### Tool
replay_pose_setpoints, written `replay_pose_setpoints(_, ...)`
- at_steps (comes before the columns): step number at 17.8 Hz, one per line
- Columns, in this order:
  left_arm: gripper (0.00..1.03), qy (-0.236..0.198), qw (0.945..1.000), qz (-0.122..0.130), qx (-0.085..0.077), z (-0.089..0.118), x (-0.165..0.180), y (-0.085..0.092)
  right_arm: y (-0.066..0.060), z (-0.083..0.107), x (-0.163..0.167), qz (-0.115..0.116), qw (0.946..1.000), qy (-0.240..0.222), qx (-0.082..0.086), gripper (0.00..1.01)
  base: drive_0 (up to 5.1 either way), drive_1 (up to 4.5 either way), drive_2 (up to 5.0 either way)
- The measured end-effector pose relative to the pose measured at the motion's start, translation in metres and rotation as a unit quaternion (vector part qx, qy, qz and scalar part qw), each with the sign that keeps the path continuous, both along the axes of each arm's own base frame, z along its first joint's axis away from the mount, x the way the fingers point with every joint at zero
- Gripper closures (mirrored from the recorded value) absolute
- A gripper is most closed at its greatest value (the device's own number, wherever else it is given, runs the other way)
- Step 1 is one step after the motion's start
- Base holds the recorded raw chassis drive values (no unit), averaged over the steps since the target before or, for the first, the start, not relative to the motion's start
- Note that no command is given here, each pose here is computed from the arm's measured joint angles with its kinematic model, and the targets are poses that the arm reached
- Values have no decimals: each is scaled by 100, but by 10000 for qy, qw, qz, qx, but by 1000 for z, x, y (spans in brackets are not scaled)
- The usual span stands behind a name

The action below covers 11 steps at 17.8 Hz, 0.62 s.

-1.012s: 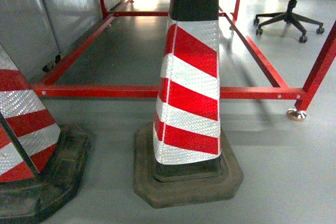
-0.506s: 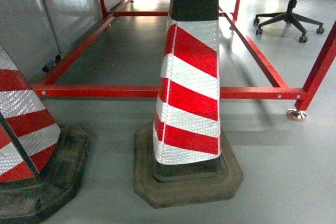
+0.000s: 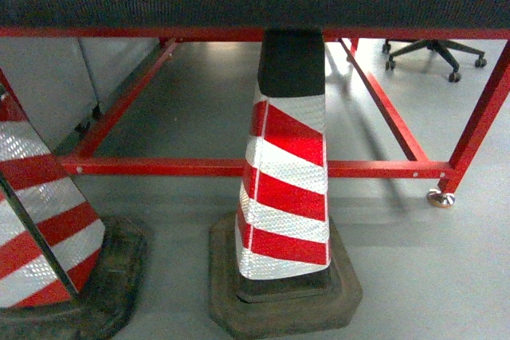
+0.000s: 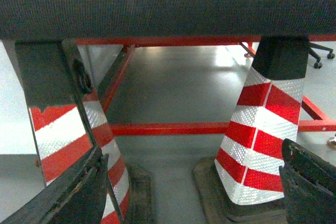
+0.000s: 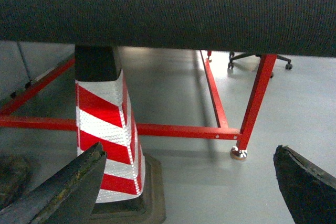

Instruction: Place box next to blue box on left shelf

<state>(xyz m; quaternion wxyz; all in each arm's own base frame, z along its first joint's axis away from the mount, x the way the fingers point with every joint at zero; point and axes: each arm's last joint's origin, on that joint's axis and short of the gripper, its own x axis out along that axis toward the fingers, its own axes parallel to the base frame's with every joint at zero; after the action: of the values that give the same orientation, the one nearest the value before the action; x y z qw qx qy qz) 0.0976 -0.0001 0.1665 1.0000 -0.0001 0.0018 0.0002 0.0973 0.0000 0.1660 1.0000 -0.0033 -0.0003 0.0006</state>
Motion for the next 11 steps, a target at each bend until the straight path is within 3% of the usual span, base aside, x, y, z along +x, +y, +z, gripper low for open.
replay_pose_setpoints(11,5,-2,10000,-6,6,0,0,0,0,0,0,-6,10000,4,17,3,0,0,0)
